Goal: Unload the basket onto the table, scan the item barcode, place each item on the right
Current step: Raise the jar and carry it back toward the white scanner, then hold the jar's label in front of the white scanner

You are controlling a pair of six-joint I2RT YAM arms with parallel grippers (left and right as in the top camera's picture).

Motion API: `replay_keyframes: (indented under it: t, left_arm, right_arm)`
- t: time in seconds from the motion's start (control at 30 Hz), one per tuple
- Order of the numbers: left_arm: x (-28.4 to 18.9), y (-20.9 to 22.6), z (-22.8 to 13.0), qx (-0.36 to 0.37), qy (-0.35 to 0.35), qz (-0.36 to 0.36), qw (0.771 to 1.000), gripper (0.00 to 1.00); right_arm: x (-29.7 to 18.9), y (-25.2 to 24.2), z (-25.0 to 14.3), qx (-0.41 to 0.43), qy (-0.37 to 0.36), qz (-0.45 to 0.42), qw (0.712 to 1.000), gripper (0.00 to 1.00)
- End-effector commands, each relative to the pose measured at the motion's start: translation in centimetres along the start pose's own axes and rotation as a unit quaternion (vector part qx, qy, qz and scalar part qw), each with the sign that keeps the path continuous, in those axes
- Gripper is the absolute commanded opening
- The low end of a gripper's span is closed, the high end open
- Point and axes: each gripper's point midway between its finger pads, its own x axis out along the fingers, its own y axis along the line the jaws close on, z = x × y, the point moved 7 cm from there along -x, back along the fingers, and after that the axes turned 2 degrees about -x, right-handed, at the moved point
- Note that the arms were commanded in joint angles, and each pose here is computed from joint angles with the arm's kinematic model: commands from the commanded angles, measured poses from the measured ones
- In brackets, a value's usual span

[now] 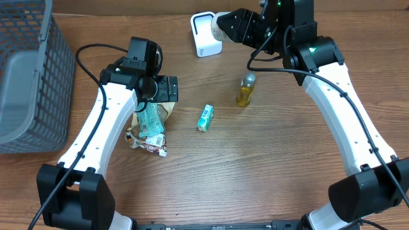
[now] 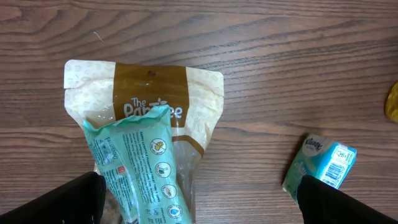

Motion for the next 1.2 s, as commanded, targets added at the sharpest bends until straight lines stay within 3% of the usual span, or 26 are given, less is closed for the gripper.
replay_keyframes:
  t: [0.0, 0.67, 0.83, 1.17]
  left_arm:
    - [-0.4, -0.4, 0.5, 0.011, -0.009, -0.006, 1.0, 1.0]
    - [-0.4, -0.4, 0.5, 0.011, -0.009, -0.006, 1.0, 1.0]
    - [-0.4, -0.4, 0.5, 0.011, -0.009, -0.006, 1.0, 1.0]
    - [-0.4, -0.4, 0.5, 0.011, -0.009, -0.006, 1.0, 1.0]
  right_arm:
    - [-2.1, 2.1, 1.8, -0.026, -0.045, 0.018, 0.999, 0.04]
    - [-2.2, 1.5, 3.3, -0.032, -0.1, -0.024, 0.994, 0.04]
    - [-2.0, 2.1, 4.4, -0.098, -0.131, -0.01, 0.986, 0.04]
    - [1.8, 0.7, 5.8, -0.151, -0.175, -0.007, 0.973, 0.04]
